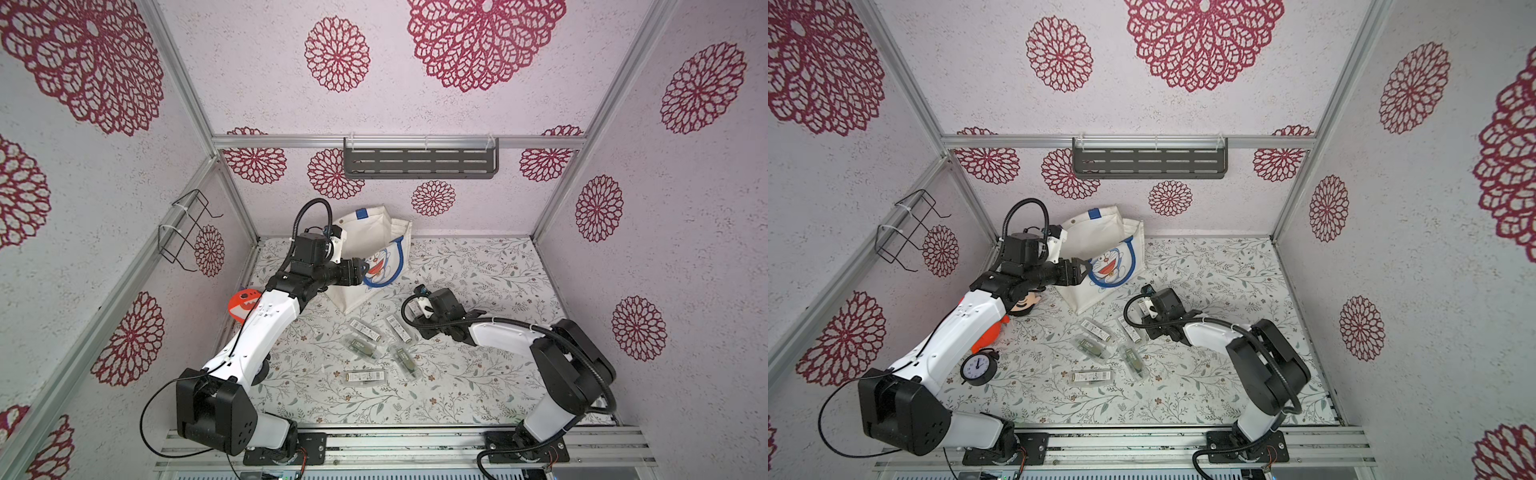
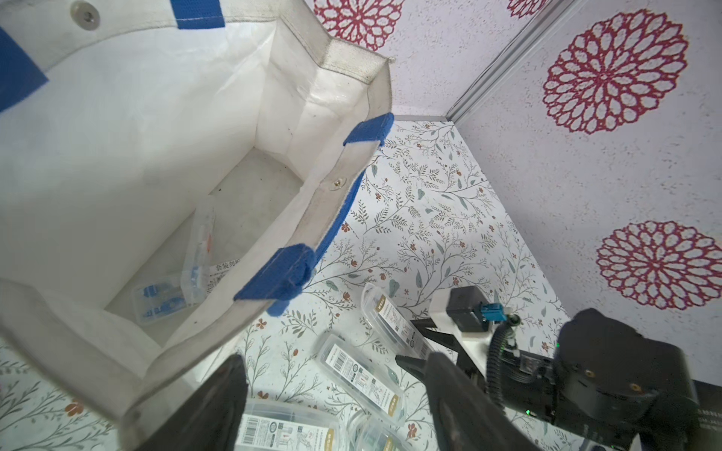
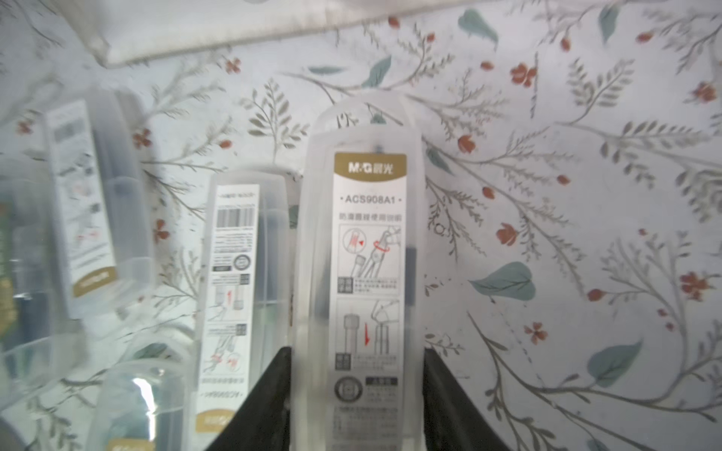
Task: Put the compass set into the canvas bag
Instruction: Pick up the compass set at the center of the board.
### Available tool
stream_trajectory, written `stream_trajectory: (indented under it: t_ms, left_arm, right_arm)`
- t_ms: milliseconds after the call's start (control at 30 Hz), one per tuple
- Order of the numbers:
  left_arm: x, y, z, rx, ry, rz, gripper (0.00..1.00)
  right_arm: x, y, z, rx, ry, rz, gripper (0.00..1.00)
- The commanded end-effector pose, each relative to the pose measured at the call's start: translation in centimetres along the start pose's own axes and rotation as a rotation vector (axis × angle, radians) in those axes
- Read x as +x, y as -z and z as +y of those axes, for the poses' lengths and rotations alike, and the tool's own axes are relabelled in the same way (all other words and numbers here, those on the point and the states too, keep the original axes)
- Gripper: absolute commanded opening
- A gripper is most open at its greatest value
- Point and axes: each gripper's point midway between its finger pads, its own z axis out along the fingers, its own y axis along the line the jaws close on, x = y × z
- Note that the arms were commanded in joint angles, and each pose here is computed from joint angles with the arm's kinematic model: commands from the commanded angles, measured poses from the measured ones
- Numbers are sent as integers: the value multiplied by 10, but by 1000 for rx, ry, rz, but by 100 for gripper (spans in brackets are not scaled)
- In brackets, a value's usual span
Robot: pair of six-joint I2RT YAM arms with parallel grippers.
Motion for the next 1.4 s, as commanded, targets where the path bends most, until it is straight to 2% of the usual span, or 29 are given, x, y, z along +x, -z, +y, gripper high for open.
stream_trajectory:
  t_ms: [0, 100, 367, 500, 733, 833, 1000, 1367]
  left_arm:
    - [-10, 1, -34, 80, -48, -48, 77]
    - [-2, -15, -50, 113, -56, -12, 78]
    - [19, -62, -86, 230, -49, 64, 79]
    - [28, -78, -105, 289, -45, 93, 78]
    - [43, -95, -117, 352, -13, 126, 73]
    - [47, -103, -117, 363, 5, 145, 65]
    - [49, -107, -116, 362, 18, 150, 44]
    - [46, -113, -121, 398, 38, 140, 32]
  right_arm:
    - [-55, 33, 8, -39, -2, -246, 40]
    - [-68, 51, 10, -52, 4, -339, 40]
    - [-86, 88, 10, -57, -11, -491, 39]
    - [-90, 93, 10, -55, -13, -514, 38]
    - [-95, 94, 12, -67, -12, -527, 38]
    - [-96, 90, 12, -66, -8, -520, 38]
    - [-97, 89, 13, -71, -8, -518, 38]
    - [-98, 84, 15, -80, -1, -512, 38]
